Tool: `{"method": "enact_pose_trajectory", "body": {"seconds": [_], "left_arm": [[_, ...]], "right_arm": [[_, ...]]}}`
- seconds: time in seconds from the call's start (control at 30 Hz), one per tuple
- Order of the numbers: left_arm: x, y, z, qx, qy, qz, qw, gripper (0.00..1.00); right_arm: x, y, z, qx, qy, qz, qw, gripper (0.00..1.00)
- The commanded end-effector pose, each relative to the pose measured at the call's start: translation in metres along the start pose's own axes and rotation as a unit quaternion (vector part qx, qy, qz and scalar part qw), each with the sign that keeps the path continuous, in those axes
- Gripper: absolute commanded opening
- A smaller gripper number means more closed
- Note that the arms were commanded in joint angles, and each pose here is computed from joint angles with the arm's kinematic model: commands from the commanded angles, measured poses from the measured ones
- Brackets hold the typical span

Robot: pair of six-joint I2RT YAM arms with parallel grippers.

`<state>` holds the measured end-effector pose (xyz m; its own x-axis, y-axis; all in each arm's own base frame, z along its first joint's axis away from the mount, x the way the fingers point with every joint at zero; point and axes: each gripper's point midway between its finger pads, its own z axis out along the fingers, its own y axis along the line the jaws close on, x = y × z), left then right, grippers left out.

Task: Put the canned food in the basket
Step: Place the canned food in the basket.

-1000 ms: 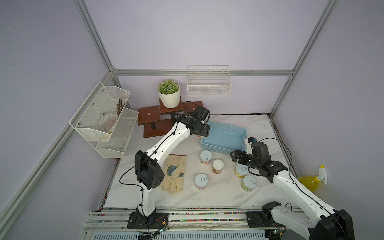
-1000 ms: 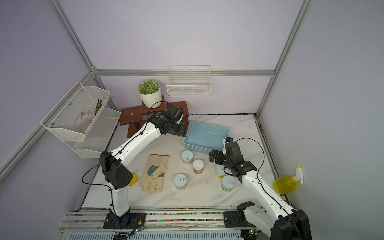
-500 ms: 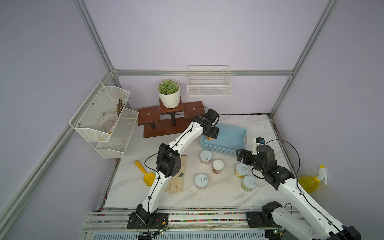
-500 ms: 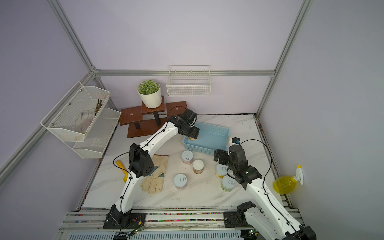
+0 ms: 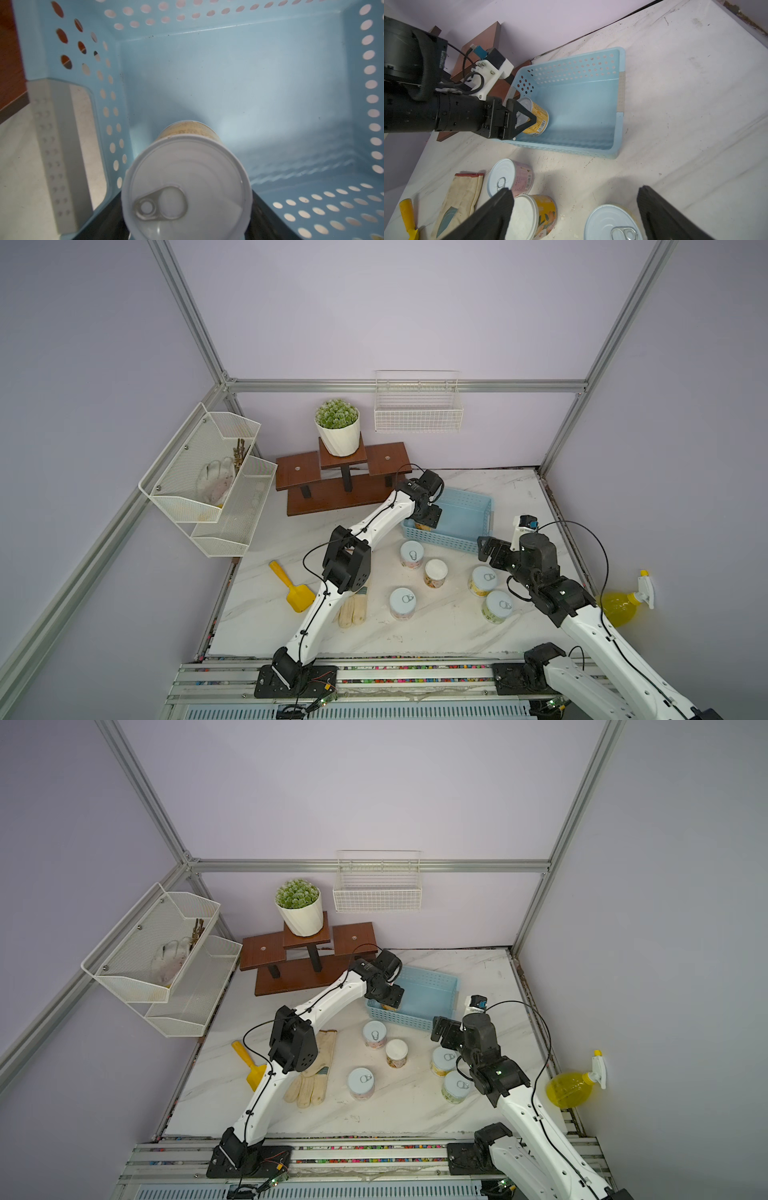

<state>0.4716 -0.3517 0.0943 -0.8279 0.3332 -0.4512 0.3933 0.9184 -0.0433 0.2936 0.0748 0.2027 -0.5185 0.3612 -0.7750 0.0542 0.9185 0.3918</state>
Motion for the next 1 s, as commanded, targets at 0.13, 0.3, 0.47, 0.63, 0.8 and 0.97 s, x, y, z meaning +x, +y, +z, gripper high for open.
{"method": "enact_pose_trajectory", "body": {"seconds": [0.13,0.3,0.47,0.63,0.8,0.97], "left_arm": [[-0.025,-0.001,-0.006,-0.013,-0.049,0.009,0.999,0.77],[-0.023,-0.005,-0.003,-0.002,-0.044,0.006,0.999,1.0],[-0.034,-0.011,-0.02,0.017,-0.06,0.004,0.998,1.0],[-0.057,-0.025,-0.072,0.061,-0.105,-0.004,0.993,1.0],[-0.078,-0.028,-0.146,0.079,-0.171,-0.007,0.982,1.0],[-0.071,-0.011,-0.194,0.076,-0.213,-0.035,0.973,1.0]], "right_arm": [[0.002,-0.008,-0.003,0.017,-0.008,-0.003,1.0,0.99],[0.001,-0.01,-0.004,0.024,-0.006,-0.001,1.0,0.99],[0.003,-0.008,-0.004,0.017,-0.001,-0.004,1.0,0.99],[0.014,0.013,-0.001,-0.04,0.033,-0.037,0.998,0.99],[0.041,0.036,0.006,-0.078,0.105,-0.081,0.988,0.99],[0.075,0.061,0.015,-0.093,0.176,-0.124,0.972,0.99]]}}
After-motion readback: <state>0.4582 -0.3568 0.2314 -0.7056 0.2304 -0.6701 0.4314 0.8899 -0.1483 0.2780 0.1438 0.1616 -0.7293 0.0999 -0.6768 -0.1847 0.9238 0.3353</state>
